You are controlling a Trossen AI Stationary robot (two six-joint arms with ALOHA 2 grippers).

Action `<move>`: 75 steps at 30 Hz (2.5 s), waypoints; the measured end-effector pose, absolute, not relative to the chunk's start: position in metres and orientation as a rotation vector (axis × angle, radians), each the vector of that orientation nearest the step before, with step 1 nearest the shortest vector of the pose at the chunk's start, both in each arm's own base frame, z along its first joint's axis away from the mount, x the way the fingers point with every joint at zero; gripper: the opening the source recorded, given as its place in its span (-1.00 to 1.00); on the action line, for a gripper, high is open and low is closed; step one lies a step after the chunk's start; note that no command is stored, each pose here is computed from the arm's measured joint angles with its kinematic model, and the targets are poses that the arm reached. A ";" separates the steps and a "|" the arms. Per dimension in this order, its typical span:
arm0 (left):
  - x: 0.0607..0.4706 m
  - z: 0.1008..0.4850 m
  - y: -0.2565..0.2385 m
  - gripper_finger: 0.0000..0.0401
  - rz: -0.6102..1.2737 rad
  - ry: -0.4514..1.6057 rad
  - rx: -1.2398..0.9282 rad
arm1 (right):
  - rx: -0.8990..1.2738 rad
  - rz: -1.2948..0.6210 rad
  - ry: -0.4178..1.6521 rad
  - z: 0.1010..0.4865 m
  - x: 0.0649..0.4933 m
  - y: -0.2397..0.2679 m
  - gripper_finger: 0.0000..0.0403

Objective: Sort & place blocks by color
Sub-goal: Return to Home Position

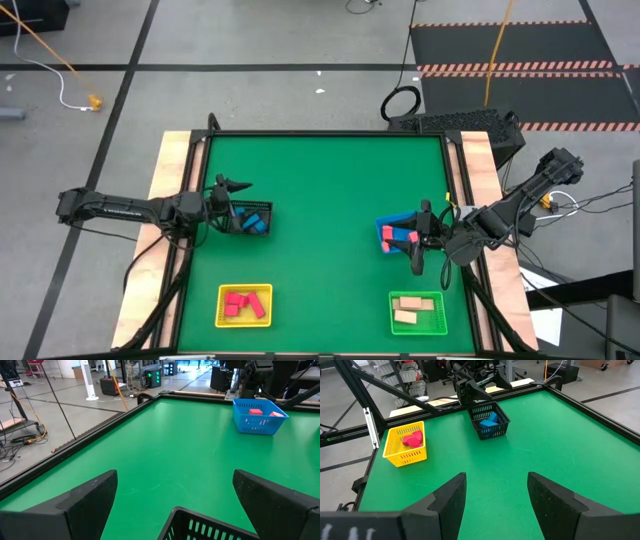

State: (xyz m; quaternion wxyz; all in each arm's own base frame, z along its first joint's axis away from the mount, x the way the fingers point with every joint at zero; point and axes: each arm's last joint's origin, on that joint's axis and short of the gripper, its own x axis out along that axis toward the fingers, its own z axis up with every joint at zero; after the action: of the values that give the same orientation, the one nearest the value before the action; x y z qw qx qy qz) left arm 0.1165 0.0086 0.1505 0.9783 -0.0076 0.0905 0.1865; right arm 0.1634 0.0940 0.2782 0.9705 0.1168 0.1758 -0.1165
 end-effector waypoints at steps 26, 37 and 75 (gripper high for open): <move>0.117 0.151 0.009 0.98 0.376 0.182 -0.015 | 0.499 -0.233 0.166 0.253 0.170 0.091 0.01; 0.117 0.151 0.009 0.98 0.376 0.182 -0.015 | 0.457 -0.211 -0.219 0.214 0.155 0.064 0.01; 0.117 0.151 0.009 0.98 0.376 0.182 -0.015 | 0.238 0.030 -0.263 0.195 0.124 0.026 0.01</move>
State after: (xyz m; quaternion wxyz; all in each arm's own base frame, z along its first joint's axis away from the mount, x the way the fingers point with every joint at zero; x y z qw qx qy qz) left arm 0.1166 0.0086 0.1508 0.9782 -0.0075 0.0901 0.1868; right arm 0.1238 0.0258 0.1947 0.9842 0.1186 -0.1306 0.0147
